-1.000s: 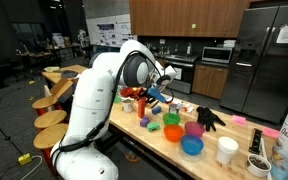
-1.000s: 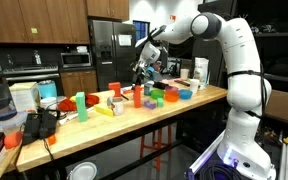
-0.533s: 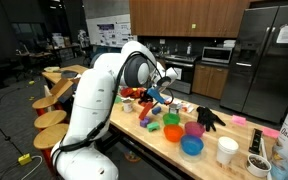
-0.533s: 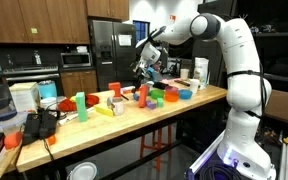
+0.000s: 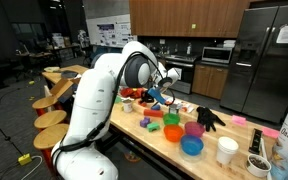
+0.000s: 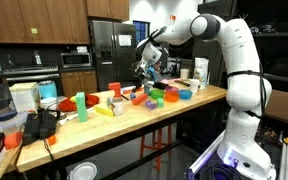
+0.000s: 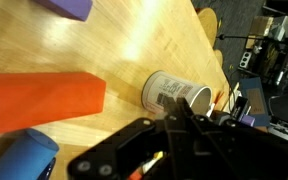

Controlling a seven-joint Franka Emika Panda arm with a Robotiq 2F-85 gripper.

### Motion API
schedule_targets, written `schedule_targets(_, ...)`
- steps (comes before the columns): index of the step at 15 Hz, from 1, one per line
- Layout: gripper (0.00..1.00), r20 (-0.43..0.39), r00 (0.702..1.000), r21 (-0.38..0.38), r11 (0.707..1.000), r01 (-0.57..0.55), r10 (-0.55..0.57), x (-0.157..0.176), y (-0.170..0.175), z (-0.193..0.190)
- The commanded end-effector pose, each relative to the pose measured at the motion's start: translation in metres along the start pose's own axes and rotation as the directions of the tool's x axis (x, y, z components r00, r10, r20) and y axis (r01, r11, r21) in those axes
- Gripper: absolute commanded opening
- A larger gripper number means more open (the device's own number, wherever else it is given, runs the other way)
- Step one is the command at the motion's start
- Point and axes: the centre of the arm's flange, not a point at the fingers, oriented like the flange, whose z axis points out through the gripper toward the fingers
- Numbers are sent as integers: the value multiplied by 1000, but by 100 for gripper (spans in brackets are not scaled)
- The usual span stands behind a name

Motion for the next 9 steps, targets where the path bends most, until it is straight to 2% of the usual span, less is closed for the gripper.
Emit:
schedule_targets(1, 38, -6, 1000, 18, 1000, -15, 15, -5, -5, -7)
schedule_targets(9, 93, 38, 997, 76, 995, -63, 60, -6, -5, 1)
